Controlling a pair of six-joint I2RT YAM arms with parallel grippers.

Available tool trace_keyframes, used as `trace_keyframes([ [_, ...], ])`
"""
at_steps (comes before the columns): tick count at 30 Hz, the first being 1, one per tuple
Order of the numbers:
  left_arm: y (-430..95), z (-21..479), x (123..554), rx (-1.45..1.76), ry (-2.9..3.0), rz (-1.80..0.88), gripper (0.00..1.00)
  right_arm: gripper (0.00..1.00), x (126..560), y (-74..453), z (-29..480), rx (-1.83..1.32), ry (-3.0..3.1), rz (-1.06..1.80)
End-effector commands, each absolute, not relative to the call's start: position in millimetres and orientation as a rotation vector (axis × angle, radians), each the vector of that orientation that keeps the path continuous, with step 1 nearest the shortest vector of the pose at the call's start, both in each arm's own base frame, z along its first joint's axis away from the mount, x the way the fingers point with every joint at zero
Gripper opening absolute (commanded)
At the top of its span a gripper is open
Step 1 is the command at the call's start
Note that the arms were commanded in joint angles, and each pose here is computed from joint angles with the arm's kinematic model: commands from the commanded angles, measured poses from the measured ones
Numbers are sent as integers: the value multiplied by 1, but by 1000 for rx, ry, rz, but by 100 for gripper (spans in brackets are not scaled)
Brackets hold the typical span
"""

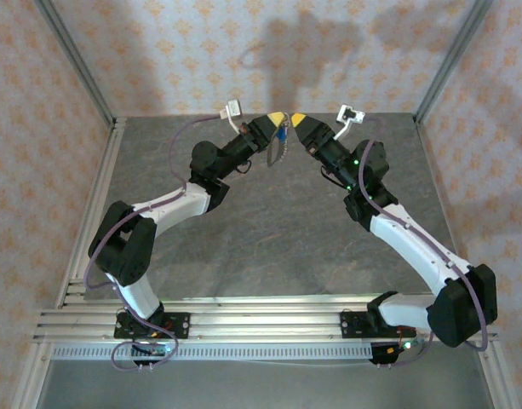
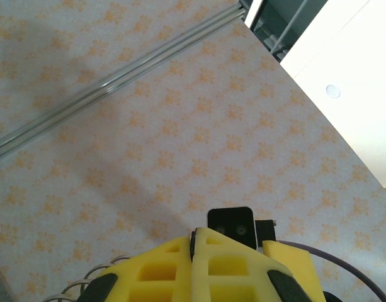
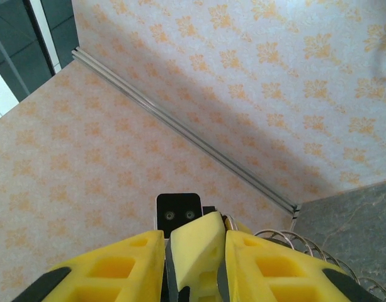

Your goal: Put the keys on the keyring

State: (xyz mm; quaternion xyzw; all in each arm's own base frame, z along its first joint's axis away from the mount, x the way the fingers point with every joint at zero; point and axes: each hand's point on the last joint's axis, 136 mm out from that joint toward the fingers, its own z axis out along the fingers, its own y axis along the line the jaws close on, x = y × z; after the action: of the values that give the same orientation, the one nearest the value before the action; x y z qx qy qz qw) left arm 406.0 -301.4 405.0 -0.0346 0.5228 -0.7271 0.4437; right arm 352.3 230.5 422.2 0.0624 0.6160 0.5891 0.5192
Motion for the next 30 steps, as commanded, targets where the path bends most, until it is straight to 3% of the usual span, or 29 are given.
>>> trace_keyframes([
  [1,-296,428,397,-45,1201,-1823,0,31,352,229,438,127,1429,1413],
  [11,-296,428,396,-46,1202,-1825,0,30,365,242,437,121,1436,1449],
  [21,-296,426,396,-46,1205,-1823,0,23,367,251,436,103,1448,1459],
  [25,-296,425,396,-48,1206,-1822,0,14,368,255,435,87,1459,1466],
  [28,-296,425,397,-48,1205,-1822,0,1,367,256,433,78,1469,1462],
  [30,-296,425,396,-47,1206,-1822,0,0,366,255,431,72,1480,1447],
])
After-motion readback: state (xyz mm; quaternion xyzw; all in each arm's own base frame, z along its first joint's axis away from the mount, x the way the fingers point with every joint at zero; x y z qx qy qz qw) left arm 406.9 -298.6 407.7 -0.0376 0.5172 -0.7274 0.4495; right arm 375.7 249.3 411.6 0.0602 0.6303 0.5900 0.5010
